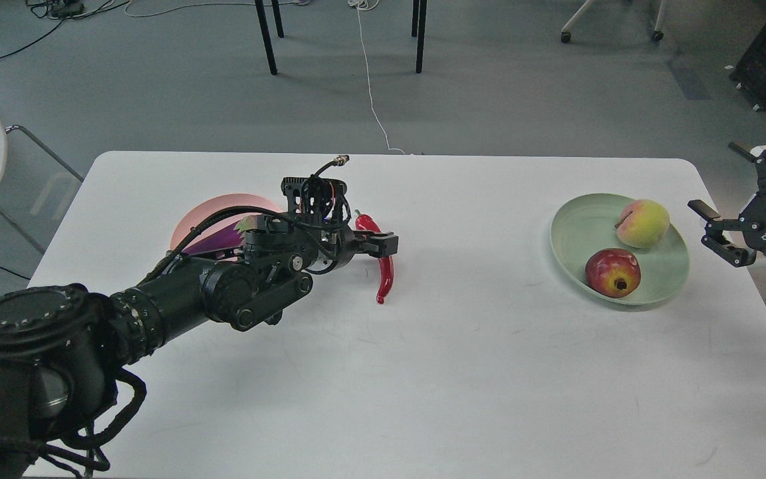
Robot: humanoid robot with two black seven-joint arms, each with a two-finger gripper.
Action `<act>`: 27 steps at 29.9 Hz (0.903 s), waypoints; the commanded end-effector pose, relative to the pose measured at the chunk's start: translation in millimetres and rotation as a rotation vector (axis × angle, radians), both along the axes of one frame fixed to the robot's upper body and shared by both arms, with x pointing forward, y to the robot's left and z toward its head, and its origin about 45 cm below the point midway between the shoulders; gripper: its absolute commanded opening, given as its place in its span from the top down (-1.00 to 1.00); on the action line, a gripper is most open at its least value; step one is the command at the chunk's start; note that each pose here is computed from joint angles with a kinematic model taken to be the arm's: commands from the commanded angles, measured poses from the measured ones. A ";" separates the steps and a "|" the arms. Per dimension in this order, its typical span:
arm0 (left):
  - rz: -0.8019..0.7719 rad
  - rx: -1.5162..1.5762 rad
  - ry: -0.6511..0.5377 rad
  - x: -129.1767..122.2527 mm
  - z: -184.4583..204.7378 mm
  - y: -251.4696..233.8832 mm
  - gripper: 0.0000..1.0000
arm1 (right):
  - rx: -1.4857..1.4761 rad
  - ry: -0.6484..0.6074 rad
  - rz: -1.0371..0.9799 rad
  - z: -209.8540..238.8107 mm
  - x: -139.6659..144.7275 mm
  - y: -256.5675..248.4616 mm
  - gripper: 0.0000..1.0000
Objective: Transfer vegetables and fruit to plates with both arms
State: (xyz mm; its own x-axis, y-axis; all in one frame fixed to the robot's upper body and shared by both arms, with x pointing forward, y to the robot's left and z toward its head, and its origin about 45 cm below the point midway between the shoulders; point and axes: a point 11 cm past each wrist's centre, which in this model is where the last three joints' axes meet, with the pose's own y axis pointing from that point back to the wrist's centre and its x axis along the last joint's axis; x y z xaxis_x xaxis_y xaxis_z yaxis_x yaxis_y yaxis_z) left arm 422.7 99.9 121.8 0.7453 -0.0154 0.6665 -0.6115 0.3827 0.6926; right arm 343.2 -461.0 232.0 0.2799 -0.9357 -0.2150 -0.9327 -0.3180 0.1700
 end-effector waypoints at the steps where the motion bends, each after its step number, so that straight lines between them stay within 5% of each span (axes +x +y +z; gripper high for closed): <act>1: -0.008 -0.005 0.005 -3.3 -1.3 -3.1 -0.96 | 0.000 0.000 0.000 0.0 0.0 0.0 -0.94; 20: -0.048 0.048 0.040 -22.8 -25.0 -0.7 -0.85 | 0.001 0.009 -0.003 -3.4 -2.7 -1.0 -0.94; 23: -0.048 0.052 0.041 -22.6 -25.6 0.4 -0.49 | 0.001 0.009 -0.003 -3.4 -2.7 -1.0 -0.94; 27: -0.056 0.066 0.040 -23.7 -27.1 1.0 0.53 | 0.000 0.010 -0.003 -3.8 -2.9 -1.0 -0.94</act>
State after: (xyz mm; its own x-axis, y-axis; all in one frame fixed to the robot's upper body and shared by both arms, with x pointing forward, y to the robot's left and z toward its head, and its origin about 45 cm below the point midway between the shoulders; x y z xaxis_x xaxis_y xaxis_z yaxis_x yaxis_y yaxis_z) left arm 400.6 100.5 96.6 0.7665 -0.0883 0.6361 -0.5671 0.3719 0.7349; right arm 340.6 -462.0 228.6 0.2751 -0.9364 -0.2180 -0.9321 -0.3153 0.1781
